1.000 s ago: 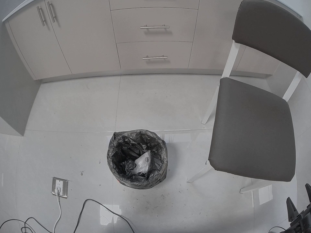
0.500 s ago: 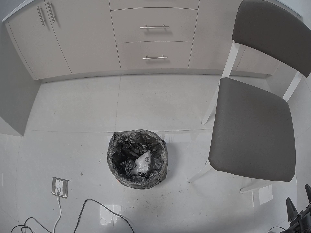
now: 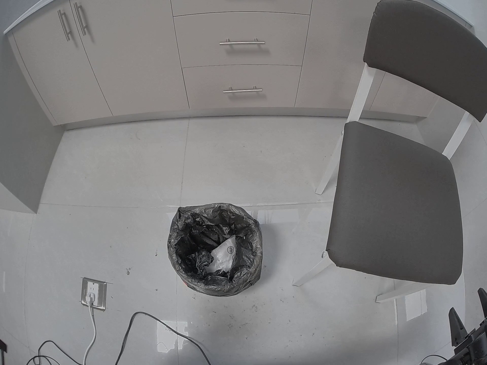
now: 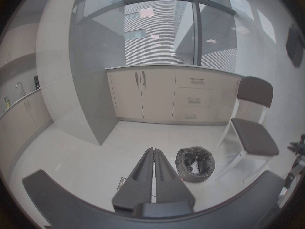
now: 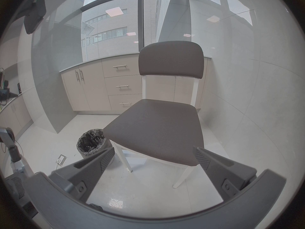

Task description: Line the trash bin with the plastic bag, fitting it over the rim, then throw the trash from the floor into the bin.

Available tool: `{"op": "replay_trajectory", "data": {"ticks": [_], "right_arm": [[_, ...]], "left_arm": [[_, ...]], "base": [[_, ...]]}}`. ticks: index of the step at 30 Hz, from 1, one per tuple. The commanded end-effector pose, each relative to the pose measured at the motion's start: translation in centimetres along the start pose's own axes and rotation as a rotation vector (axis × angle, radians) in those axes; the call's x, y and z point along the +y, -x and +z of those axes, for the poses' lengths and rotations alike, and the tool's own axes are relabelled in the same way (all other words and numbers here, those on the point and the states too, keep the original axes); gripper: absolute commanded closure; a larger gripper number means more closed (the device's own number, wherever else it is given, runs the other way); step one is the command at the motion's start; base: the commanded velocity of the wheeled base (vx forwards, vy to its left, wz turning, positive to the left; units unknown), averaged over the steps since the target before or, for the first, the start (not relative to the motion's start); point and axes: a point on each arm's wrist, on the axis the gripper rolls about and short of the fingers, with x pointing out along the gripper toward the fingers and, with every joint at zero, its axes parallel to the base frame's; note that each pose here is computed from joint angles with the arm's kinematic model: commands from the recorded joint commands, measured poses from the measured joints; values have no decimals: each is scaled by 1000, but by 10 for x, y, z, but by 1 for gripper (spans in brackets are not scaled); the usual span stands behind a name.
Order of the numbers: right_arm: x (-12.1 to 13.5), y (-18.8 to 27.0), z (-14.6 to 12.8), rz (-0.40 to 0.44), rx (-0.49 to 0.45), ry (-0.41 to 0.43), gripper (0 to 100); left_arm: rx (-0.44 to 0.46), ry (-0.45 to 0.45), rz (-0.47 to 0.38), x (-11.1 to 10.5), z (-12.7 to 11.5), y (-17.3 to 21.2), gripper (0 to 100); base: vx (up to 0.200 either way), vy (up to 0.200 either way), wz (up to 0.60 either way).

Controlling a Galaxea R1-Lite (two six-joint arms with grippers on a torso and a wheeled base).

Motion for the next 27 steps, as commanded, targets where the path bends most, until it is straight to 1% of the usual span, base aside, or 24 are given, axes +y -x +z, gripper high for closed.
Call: {"op": "replay_trajectory", "data": {"ticks": [1, 2, 4, 5, 6, 7, 8, 9, 10, 11, 19, 25, 27], "right_arm": [[0, 0, -2, -4, -15, -5, 0], [0, 0, -3, -4, -13, -5, 0], [0, 0, -3, -4, -13, -7, 0], [0, 0, -3, -4, -13, -7, 0], [0, 0, -3, -4, -13, -7, 0], [0, 0, -3, -4, -13, -7, 0], [0, 0, -3, -4, -13, -7, 0], [0, 0, -3, -4, -13, -7, 0], [0, 0, -3, -4, -13, -7, 0], [0, 0, -3, -4, -13, -7, 0], [0, 0, -3, -4, -13, -7, 0], [0, 0, -3, -4, -13, -7, 0], [0, 0, -3, -4, -13, -7, 0]], "left_arm": [[4, -167, -48, -1, -100, -40, 100], [3, -167, -68, -1, -100, -40, 100], [2, -158, -72, -1, -100, -40, 100], [8, -135, -75, -1, -100, -40, 100], [8, -131, -75, -1, -100, -40, 100], [10, -82, -80, -1, -100, -39, 100], [28, -68, -91, 0, -104, -39, 100], [45, -71, -118, 1, -107, -37, 100], [47, -71, -121, 1, -108, -36, 100], [34, -76, -152, 2, -108, -34, 100], [-11, -62, -132, 2, -108, -33, 100], [-15, -53, -131, 2, -108, -33, 100], [-12, -62, -131, 2, -109, -33, 100]], "base": [[0, 0, 0], [0, 0, 0], [0, 0, 0], [0, 0, 0], [0, 0, 0], [0, 0, 0], [0, 0, 0], [0, 0, 0], [0, 0, 0], [0, 0, 0], [0, 0, 0], [0, 0, 0], [0, 0, 0]]}}
